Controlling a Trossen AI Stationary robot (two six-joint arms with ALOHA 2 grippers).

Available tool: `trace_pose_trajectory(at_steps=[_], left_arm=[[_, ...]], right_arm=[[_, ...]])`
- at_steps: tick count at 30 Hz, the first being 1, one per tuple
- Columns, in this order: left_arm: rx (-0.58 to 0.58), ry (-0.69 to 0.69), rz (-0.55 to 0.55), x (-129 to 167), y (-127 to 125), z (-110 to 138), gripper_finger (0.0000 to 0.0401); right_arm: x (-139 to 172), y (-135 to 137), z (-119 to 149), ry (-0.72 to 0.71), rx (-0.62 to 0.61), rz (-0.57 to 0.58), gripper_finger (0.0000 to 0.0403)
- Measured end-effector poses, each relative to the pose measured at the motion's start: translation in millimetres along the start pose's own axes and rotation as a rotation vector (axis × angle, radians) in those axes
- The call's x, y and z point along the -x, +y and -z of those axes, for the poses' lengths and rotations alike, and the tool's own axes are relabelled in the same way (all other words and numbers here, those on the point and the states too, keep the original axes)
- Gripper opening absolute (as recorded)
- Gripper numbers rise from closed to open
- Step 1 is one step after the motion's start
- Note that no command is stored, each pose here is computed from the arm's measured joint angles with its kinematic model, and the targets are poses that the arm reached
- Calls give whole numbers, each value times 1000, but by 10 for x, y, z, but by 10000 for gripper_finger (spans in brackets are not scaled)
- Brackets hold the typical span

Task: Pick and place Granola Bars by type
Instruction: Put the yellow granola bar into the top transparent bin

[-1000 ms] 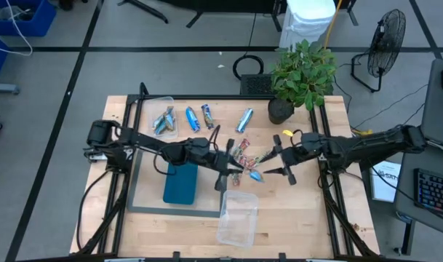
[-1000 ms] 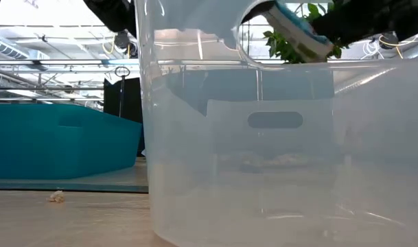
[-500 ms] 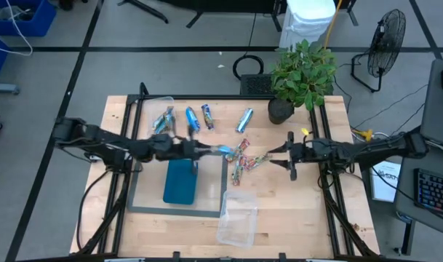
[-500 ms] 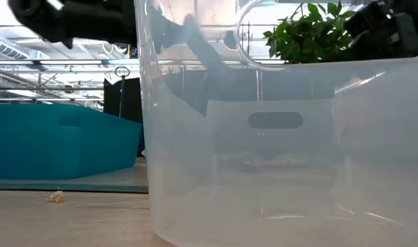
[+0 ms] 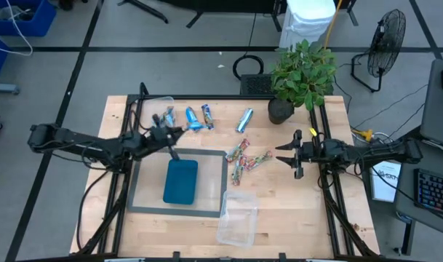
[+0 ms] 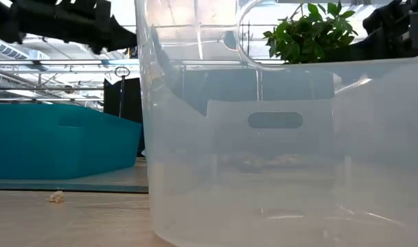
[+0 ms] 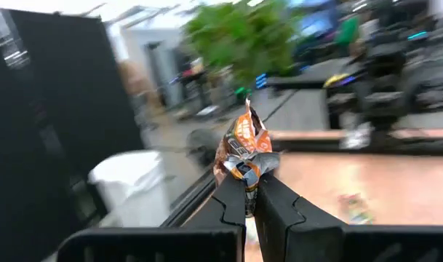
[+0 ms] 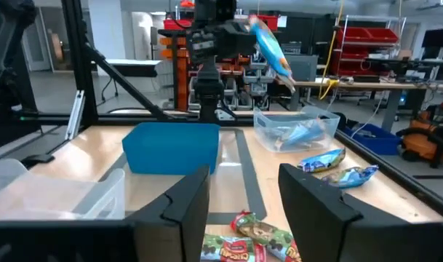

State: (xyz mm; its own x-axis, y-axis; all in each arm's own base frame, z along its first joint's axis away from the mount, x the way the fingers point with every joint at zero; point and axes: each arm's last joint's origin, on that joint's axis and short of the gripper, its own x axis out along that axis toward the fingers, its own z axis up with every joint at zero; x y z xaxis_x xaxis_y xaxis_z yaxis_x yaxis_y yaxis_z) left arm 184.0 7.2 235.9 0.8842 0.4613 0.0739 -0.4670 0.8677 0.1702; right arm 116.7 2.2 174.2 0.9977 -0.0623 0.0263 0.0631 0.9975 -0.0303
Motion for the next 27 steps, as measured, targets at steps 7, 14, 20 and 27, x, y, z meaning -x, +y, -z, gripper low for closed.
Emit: trace_pose_trajectory(at_steps=[7, 14, 20, 27], left_arm=[[41, 52, -107, 133, 117, -28, 12], [65, 89, -253, 195, 189, -25, 12], [130, 145, -485, 276, 275, 25, 11], [206, 185, -654, 365, 333, 126, 11]], right_arm=[[36, -2, 24, 25, 31, -4, 155], [60, -4, 52, 52, 37, -5, 155], [65, -4, 89, 90, 14, -3, 155], [67, -8, 111, 112, 16, 13, 155]])
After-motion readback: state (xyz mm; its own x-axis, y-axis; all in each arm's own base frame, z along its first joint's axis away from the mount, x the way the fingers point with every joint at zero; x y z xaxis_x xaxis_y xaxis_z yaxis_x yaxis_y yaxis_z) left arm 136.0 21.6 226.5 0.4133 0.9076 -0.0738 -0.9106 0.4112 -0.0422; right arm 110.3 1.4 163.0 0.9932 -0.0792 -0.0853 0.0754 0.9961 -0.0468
